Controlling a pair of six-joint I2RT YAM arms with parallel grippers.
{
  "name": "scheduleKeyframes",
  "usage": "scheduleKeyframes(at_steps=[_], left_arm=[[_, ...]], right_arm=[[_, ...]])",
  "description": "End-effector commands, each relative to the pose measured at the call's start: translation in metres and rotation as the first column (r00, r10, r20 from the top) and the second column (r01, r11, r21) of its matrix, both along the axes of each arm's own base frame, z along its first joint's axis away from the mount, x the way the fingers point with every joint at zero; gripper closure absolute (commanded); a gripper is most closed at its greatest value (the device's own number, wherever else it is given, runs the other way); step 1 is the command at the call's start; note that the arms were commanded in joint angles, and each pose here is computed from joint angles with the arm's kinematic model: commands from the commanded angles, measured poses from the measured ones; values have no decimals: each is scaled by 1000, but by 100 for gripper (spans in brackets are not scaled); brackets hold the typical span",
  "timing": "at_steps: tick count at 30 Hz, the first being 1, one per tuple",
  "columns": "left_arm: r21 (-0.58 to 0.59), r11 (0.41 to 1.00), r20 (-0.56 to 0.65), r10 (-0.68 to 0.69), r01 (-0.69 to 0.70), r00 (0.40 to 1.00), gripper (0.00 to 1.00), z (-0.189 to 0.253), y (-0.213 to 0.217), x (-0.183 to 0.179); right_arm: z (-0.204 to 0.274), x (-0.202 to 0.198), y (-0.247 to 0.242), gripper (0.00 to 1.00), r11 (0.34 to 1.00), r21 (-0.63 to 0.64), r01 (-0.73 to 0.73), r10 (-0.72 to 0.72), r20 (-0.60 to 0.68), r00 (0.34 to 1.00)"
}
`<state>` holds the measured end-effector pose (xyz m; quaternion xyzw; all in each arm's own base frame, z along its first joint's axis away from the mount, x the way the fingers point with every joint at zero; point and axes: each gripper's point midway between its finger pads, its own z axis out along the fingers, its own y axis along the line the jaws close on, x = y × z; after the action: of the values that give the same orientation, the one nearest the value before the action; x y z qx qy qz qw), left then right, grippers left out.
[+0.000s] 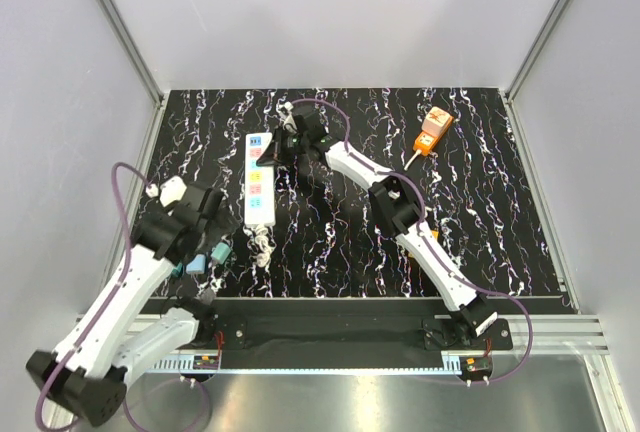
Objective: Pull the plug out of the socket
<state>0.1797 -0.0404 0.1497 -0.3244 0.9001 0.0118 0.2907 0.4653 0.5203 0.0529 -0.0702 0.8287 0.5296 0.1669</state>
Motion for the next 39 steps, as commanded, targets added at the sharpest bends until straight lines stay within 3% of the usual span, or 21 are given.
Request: scheduleKeyframes(at_steps=[1,9,11,13,21,27,32,36,39], left_arm=[[-25,997,44,-67,68,997,1,8,-5,1],[-118,985,146,-107,125,983,1,25,-27,18],[-165,971,197,-136,170,971,1,30,-40,27],[-200,958,226,-160,207,961,1,31,-52,34],[-259,909,294,-247,326,923,1,38,-85,41],[-334,805,378,-361,490,852,1,54,-134,19],[-333,667,446,-512,667,734,1,79,-181,-4],[-317,594,494,-562,740,663,2,96,-205,-8],[-302,540,548,-576,785,607,3,108,-220,-6]], right_arm=[[59,-12,-1,100,1000,-14,-17,18,83,996],[148,-34,-18,99,999,-5,-40,40,145,989],[128,-48,-33,98,996,-83,-44,52,94,994],[154,-61,-51,98,995,-103,-18,31,132,991],[131,-142,-161,96,943,-321,85,-38,150,988],[119,-199,-236,94,907,-363,214,-185,112,976],[115,-239,-281,92,881,-338,331,-323,81,943],[112,-253,-320,87,819,-397,413,-414,88,906],[123,-247,-348,85,744,-448,496,-473,172,864]])
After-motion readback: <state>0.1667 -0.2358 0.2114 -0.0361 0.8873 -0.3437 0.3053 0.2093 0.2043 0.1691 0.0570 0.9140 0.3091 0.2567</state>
